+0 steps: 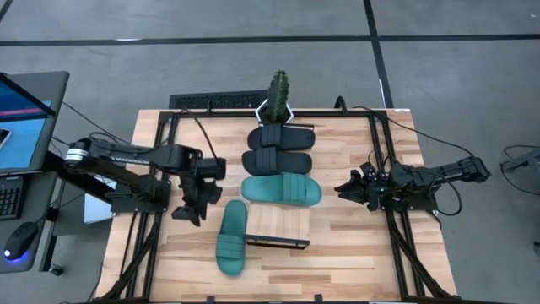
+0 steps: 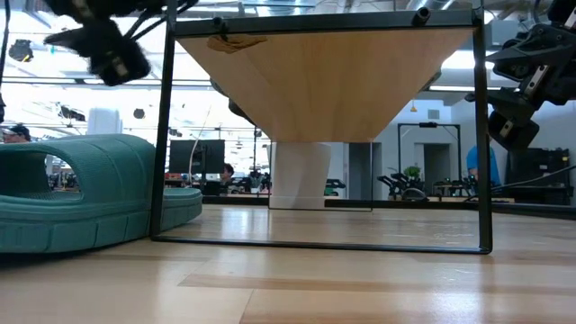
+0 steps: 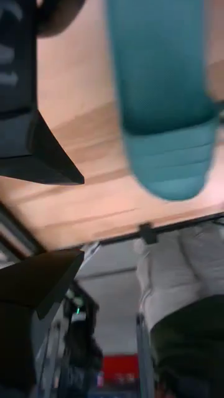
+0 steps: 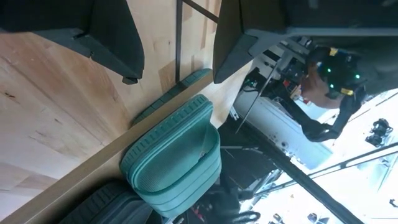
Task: Pick and place slides into the shelf
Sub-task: Put the green slipper on the shelf
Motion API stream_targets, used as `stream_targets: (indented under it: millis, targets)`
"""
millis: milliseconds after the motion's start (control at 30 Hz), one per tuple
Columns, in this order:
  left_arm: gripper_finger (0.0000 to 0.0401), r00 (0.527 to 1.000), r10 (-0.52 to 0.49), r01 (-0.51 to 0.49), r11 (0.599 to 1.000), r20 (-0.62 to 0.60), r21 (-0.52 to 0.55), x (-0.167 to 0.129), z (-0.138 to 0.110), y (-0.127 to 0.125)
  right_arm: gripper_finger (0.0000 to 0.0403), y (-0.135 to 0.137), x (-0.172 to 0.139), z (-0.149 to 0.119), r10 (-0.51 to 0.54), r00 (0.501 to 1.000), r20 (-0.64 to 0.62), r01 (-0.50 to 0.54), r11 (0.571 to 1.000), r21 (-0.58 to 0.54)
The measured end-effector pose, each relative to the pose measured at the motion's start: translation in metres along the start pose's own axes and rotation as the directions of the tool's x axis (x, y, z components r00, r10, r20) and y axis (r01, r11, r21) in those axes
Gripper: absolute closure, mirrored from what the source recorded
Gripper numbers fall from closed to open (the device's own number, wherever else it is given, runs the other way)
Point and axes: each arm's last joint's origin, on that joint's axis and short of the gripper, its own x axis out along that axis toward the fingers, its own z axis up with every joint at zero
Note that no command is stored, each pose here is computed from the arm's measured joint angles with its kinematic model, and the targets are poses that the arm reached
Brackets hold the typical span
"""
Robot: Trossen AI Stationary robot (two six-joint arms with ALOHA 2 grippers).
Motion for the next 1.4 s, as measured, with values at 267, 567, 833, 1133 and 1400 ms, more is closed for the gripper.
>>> stream_targets:
  millis: [267,567,833,1133,1400]
  targets:
    - [0.0234,0.999,-0.038,0.038,0.998,0.012,-0.044,0.035,0.015,0.009,0.0225,0.000,0.000,0.000,0.000,1.000,0.000,0.000,1.000,0.000]
    - [0.0237,0.990,-0.111,0.104,0.991,-0.092,-0.081,0.066,0.019,0.008,0.0225,-0.001,0.001,-0.001,-0.008,1.000,-0.008,0.008,1.000,0.000]
    - [0.0271,0.976,-0.192,0.174,0.971,-0.099,-0.163,0.049,0.006,-0.014,0.0225,-0.001,0.001,-0.001,-0.008,1.000,-0.008,0.008,1.000,0.000]
    - [0.0285,0.999,-0.052,0.052,0.997,0.005,-0.051,0.002,-0.032,-0.047,0.0225,-0.001,0.001,-0.001,-0.008,1.000,-0.008,0.008,1.000,0.000]
    - [0.0285,0.864,0.456,-0.478,0.876,0.212,0.063,-0.032,-0.065,-0.054,0.0225,-0.001,0.001,-0.001,-0.008,1.000,-0.008,0.008,1.000,0.000]
